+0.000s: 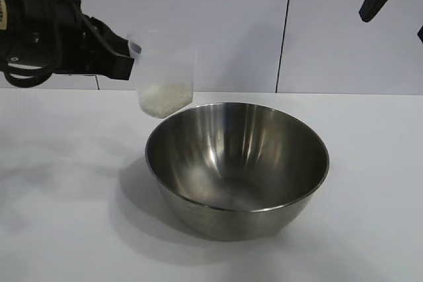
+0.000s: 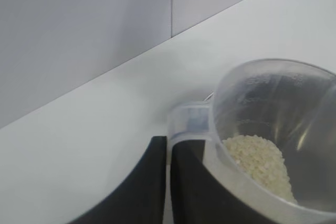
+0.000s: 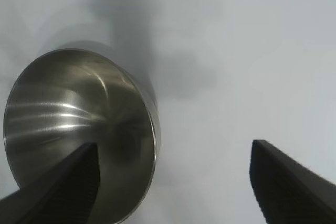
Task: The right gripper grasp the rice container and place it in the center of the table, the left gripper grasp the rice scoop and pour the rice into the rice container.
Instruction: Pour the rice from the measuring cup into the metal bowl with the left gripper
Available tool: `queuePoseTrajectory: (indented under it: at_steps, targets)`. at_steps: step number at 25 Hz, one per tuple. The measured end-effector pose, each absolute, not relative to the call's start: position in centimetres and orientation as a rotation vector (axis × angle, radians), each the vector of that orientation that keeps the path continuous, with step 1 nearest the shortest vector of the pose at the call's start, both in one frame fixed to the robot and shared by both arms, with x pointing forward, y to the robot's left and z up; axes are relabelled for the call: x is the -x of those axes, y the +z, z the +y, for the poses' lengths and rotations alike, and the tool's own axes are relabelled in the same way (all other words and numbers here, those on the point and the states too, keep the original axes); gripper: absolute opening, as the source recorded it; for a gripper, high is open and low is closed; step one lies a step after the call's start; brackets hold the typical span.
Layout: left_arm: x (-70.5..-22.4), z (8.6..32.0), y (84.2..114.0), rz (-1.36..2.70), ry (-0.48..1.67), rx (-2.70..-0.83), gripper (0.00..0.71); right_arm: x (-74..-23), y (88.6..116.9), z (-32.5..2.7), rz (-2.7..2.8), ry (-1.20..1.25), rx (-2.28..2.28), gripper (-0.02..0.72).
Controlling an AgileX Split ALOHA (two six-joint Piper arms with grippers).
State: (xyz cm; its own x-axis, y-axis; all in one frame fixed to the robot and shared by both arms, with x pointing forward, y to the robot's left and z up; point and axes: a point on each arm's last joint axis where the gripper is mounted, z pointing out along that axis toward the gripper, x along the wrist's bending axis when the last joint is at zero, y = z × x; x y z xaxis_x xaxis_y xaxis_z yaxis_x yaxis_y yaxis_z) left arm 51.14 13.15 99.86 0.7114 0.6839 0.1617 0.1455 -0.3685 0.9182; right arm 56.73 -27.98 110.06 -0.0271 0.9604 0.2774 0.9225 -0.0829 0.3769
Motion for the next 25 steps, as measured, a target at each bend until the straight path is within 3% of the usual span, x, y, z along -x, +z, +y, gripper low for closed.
queuePoseTrajectory:
  at_steps: [8,25]
  targets:
    - [-51.3,10.3,100.0,0.465,0.681,-1.96,0.009,-56.7,110.1,-28.0,2.074,0.728,-2.13,0.547]
    - [-52.1,9.9,100.8,-0.1,1.053,-2.099,0.009,-56.7,110.1,-28.0,2.074,0.732,-2.132,0.547]
